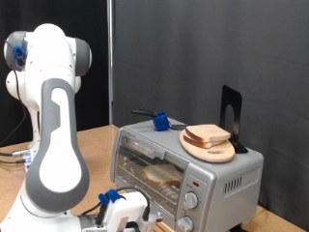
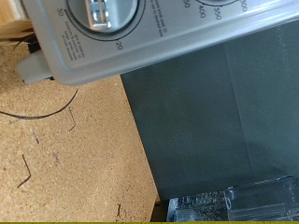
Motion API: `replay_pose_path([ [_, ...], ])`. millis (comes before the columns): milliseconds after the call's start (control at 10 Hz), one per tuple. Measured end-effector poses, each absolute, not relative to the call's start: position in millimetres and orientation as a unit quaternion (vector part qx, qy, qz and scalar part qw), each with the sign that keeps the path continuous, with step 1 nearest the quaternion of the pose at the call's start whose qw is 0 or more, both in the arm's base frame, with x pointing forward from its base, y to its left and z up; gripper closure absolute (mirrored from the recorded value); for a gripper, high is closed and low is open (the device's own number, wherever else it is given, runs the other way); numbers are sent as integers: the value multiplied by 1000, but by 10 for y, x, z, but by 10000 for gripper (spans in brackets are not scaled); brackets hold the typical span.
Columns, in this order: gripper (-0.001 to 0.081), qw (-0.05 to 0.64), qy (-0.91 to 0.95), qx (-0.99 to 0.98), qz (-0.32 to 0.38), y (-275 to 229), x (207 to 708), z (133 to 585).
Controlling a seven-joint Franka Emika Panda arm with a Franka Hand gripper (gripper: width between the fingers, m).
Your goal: Make a piece of toast with the oven
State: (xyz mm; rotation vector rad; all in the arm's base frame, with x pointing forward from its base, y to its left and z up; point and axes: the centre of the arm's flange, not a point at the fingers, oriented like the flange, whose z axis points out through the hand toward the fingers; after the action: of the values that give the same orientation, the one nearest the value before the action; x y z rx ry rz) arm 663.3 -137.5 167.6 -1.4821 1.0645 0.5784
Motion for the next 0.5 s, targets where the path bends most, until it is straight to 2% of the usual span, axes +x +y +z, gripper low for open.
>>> replay_pose_path([
  [500,124,575,449,-637,249,-1177,6672,1571],
])
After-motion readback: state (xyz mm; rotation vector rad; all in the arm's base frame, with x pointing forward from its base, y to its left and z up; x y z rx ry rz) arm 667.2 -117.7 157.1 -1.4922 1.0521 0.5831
